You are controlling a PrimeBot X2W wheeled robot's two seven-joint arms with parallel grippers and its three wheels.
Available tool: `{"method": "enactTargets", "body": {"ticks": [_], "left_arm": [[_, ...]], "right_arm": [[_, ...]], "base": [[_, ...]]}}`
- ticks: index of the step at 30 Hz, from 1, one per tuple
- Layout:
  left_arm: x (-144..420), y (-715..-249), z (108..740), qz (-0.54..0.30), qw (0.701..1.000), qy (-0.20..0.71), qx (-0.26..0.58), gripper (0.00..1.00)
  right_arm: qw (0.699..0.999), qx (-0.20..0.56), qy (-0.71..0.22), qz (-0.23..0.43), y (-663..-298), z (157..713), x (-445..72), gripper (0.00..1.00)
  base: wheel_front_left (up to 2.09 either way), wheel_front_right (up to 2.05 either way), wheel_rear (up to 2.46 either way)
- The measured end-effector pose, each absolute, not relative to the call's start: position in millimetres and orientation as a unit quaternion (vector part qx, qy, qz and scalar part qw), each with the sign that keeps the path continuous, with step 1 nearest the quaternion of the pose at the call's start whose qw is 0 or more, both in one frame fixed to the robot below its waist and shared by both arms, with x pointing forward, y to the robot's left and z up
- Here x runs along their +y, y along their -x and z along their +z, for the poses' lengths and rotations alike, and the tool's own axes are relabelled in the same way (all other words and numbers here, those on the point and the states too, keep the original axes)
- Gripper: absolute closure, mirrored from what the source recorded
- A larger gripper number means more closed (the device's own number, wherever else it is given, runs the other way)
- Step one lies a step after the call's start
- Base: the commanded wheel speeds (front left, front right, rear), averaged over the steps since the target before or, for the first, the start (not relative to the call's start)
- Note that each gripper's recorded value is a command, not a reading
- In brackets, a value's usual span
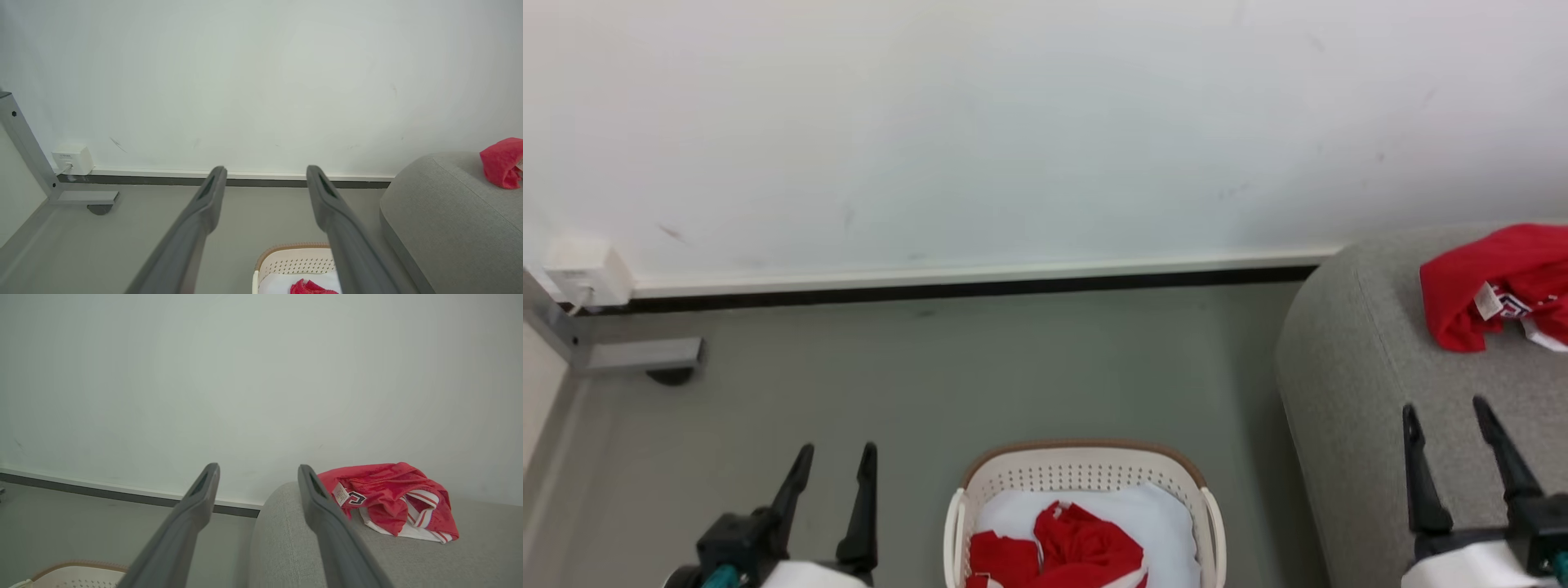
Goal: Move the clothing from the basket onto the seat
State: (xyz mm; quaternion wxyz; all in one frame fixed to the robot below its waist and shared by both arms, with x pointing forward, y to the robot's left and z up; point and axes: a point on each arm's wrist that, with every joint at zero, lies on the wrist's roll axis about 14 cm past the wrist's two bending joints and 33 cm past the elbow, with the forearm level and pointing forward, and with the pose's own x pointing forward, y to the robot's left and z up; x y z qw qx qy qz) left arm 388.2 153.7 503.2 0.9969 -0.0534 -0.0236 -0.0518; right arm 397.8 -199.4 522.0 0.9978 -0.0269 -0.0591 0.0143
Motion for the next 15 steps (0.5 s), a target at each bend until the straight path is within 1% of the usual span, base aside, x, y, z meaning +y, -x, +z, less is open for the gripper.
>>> {"method": "enactTargets", "body": {"ticks": [8, 15], "left_arm": [[177, -363, 499, -0.022, 0.998, 0.054, -0.024, 0.00], [175, -357, 493, -0.029, 0.998, 0.057, -0.016, 0.00]], "right_arm": [[0.999, -0.029, 0.005, 0.024, -373, 500, -188, 0.00], [1.000, -0.018, -0.011, 0.020, -364, 493, -189, 0.00]], "base": [[0.00, 0.00, 0.00], [0.00, 0.00, 0.00]]}}
